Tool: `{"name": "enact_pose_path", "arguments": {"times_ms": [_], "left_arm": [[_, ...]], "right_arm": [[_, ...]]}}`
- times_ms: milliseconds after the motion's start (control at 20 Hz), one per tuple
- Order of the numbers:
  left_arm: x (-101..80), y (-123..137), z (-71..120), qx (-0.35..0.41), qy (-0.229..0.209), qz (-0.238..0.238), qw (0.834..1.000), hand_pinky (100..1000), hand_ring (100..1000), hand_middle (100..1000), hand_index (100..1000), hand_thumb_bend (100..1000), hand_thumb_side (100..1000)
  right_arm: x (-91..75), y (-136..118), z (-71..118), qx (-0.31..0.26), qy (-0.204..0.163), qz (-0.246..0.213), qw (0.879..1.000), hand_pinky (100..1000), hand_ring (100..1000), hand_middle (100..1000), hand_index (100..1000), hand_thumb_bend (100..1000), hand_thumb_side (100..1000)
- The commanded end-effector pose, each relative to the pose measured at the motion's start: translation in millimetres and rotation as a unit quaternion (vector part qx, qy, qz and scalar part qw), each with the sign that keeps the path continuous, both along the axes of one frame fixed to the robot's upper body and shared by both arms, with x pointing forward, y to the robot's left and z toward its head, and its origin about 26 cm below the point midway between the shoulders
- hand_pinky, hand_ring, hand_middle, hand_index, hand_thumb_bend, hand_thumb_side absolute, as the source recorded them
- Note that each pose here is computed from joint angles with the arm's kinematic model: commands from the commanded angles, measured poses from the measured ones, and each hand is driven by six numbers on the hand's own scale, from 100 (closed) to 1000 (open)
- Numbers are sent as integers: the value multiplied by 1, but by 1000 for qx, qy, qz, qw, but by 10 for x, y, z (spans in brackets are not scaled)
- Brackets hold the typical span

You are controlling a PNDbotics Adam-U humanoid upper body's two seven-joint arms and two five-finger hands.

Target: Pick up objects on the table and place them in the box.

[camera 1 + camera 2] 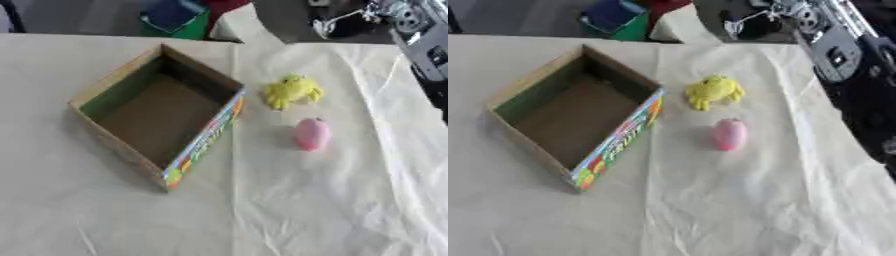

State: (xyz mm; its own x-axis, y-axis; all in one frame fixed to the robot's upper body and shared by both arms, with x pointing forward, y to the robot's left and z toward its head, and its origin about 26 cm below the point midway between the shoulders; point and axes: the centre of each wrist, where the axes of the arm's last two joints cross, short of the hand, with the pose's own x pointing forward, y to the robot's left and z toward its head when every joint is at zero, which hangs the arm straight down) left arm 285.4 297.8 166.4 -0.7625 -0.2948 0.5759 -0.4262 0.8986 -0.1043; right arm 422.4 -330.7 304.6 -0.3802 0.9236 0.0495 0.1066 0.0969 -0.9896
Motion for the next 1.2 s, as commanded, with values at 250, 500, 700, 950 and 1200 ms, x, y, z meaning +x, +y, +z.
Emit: {"name": "enact_pose_path", "arguments": {"times_ms": [250,500,700,950,1200], "left_arm": [[-13,4,82,11,-11,-5,1000,520,647,619,756,100,954],[-12,7,86,11,-12,-4,1000,521,647,619,756,100,954],[-11,5,88,10,-11,-3,1000,521,646,619,756,100,954],[-9,0,88,10,-11,-4,1000,521,646,619,756,100,955],[-9,-1,86,9,-11,-3,1000,521,645,619,756,100,956]], "right_arm": [[-70,-235,90,-35,42,-17,998,785,834,718,938,100,258],[-119,-358,9,-53,67,-30,996,812,857,761,990,100,540],[-143,-442,-116,-53,94,-41,993,823,866,778,1000,100,706],[-165,-495,-227,-48,123,-45,990,838,885,808,1000,100,753],[-166,-526,-331,-43,154,-49,986,832,881,805,1000,100,730]]}}
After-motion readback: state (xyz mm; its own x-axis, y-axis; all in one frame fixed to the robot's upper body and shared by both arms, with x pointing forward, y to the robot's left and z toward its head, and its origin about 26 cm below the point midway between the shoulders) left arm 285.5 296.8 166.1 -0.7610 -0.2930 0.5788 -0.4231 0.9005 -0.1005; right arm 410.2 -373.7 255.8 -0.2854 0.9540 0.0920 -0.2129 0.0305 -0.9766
